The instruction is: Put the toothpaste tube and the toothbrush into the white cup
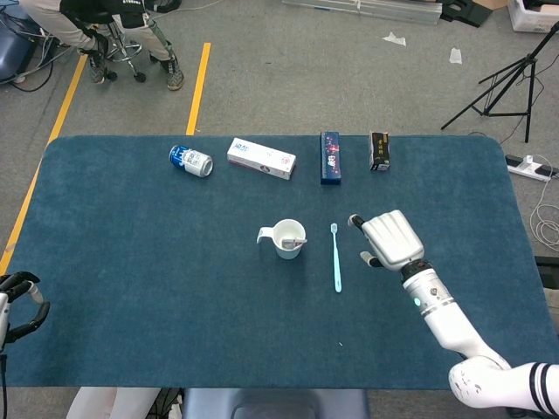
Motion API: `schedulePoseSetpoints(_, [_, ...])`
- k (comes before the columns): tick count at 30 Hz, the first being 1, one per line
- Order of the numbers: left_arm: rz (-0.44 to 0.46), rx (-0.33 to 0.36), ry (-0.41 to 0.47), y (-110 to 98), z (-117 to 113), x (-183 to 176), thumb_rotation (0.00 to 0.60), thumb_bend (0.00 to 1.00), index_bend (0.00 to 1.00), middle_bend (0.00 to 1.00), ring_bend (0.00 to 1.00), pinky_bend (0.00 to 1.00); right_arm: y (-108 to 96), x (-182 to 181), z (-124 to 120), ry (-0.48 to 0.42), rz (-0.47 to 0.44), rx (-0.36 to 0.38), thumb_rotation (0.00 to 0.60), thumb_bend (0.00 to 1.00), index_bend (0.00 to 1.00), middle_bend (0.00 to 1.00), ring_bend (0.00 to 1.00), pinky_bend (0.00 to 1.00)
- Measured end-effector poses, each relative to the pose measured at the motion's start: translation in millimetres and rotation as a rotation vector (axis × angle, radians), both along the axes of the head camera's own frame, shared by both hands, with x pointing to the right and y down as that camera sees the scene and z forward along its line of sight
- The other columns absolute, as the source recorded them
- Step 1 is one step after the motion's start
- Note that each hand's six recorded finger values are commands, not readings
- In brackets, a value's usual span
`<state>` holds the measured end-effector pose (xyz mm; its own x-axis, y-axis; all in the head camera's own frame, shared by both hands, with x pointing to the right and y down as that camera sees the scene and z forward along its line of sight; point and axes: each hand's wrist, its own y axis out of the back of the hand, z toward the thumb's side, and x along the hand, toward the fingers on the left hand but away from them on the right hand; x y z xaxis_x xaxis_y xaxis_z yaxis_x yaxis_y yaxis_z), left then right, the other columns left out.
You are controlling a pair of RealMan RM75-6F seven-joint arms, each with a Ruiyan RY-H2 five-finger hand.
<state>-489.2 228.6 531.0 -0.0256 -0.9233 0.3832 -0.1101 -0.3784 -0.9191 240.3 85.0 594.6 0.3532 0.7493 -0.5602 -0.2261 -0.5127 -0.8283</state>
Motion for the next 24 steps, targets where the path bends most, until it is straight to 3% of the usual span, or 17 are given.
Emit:
schedulePoseSetpoints(1, [0.001,-0.001,0.0,0,0,0,0.6,0.32,0.6,0.39,0.37,0.44,0,2,2,0.012,-0.001,-0.009,0.6,0.57,0.35,1.0,1.0,1.0])
schedulePoseSetpoints(5, [0.001,-0.004,-0.001,0,1,0,0.6,0.32,0.6,0.39,0.37,0.44,2,9,15,0.078,-0.023,-0.052,0.6,0.8,0.35,1.0,1.0,1.0])
schedulePoseSetpoints(10, [-0.003,0.0,0.002,0,0,-1,0.6,0.32,0.6,0.39,0.36,0.44,4,8,32,0.169,-0.073,-0.088,0.6,0.99,0.34,1.0,1.0,1.0])
schedulePoseSetpoints(17, [-0.005,0.007,0.01,0,-3,-1,0.6,0.32,0.6,0.39,0.36,0.44,11,-5,69,0.286,-0.143,-0.14,0.6,1.0,0.31,1.0,1.0,1.0])
schedulePoseSetpoints(24, [-0.001,0.008,0.016,0,-4,0,0.6,0.32,0.6,0.39,0.36,0.44,19,-22,98,0.311,-0.187,-0.166,0.6,1.0,0.3,1.0,1.0,1.0])
